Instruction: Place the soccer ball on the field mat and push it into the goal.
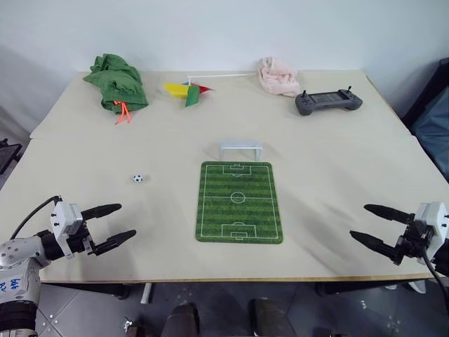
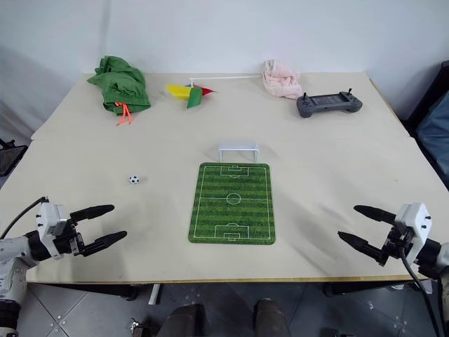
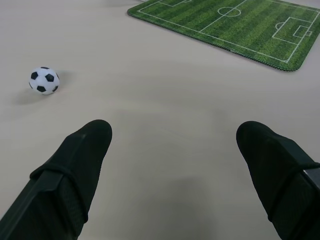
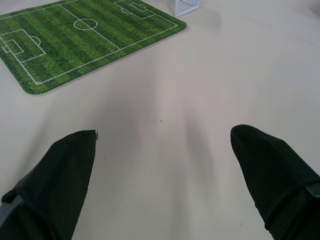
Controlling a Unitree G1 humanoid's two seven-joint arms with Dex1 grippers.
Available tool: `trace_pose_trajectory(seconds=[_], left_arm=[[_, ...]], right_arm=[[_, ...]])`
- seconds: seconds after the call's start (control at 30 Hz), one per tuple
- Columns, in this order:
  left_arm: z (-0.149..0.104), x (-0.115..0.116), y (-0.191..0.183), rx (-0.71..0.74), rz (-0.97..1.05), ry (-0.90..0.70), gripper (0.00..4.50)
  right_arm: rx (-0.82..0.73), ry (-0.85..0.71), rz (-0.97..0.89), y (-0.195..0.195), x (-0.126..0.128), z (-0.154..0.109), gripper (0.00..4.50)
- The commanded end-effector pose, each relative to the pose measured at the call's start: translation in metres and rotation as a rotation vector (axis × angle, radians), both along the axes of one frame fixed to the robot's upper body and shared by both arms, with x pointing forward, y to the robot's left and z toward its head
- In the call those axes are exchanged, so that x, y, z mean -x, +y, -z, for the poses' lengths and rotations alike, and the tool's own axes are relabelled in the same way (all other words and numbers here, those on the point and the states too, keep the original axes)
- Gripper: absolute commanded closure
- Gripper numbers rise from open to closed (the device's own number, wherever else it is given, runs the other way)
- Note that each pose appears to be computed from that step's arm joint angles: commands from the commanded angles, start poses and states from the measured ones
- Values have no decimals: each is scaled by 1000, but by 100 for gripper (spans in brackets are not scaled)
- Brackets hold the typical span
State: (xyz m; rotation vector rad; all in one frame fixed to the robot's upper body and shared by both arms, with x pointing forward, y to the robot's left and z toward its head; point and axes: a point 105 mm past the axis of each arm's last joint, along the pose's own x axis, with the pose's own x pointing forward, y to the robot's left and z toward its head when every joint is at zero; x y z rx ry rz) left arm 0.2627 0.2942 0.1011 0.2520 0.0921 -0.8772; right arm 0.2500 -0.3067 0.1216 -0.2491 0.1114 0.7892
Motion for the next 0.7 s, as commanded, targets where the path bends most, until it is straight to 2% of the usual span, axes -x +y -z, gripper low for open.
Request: trace_pose_trajectory(seconds=[0.03,0.33,0.7], left_arm=[[-7,-1,1,-10,4,-31,1],[-8,-5,2,-13,-31,-30,1],[-23,-12,0,-34,-42,-94,1]], right_arm=[[23,-27,-3,-3,0,-8,0],[17,-33,-22,0,-1,-9,0],[-4,-61,-64,5,-1,-17,0]])
